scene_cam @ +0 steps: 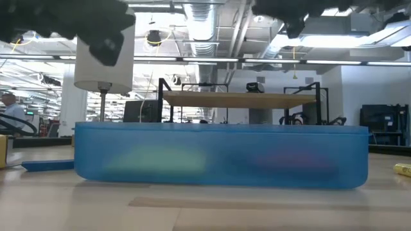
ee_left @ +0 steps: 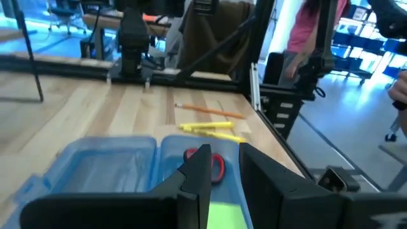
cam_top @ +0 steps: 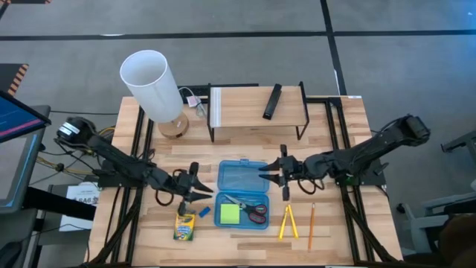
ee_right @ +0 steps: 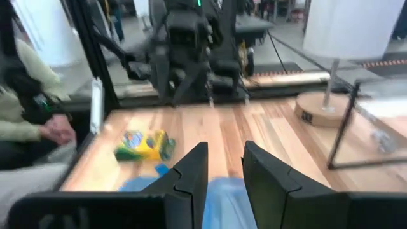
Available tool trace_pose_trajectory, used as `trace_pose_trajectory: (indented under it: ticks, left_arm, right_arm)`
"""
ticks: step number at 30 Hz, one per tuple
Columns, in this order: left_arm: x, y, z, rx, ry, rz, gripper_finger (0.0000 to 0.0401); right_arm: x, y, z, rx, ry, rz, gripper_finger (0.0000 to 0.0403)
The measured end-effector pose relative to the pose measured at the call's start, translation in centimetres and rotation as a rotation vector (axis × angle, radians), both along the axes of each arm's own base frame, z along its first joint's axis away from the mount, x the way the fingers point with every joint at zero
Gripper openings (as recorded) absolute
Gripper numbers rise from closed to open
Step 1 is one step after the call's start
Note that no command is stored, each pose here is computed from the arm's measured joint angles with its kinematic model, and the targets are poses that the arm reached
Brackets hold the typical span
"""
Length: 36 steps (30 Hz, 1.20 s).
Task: Pack school essentials
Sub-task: Put the right yellow pen into the blue supply box
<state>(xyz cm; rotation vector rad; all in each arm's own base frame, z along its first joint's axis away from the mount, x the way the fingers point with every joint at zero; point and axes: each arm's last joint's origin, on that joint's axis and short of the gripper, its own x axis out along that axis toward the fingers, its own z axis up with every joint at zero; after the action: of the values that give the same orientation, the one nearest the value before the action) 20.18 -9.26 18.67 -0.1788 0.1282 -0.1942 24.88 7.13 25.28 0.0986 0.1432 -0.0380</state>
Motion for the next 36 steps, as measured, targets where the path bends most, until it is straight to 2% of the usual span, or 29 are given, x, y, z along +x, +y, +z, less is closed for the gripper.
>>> trace_pose_trajectory:
  ticks: [15, 25, 30, 36]
  left_arm:
    - [-3.2, 1.1, 0.6, 0.067, 0.102, 0.053, 0.0067]
    - [-3.2, 1.0, 0.8, 0.094, 0.074, 0.091, 0.0067]
    - [-2.8, 1.6, 1.5, 0.149, -0.004, 0.169, 0.0066]
    - [-2.3, 2.7, 1.9, 0.148, -0.034, 0.100, 0.0066]
  right_arm:
    - [0.7, -0.1, -0.9, -0.007, 0.026, -0.013, 0.0118]
    - [0.7, -0.1, -0.9, 0.009, 0.025, -0.015, 0.0118]
    - [0.7, -0.2, -0.8, 0.014, 0.016, -0.016, 0.0118]
    - [0.7, -0.3, -0.8, 0.014, 0.013, -0.021, 0.0118]
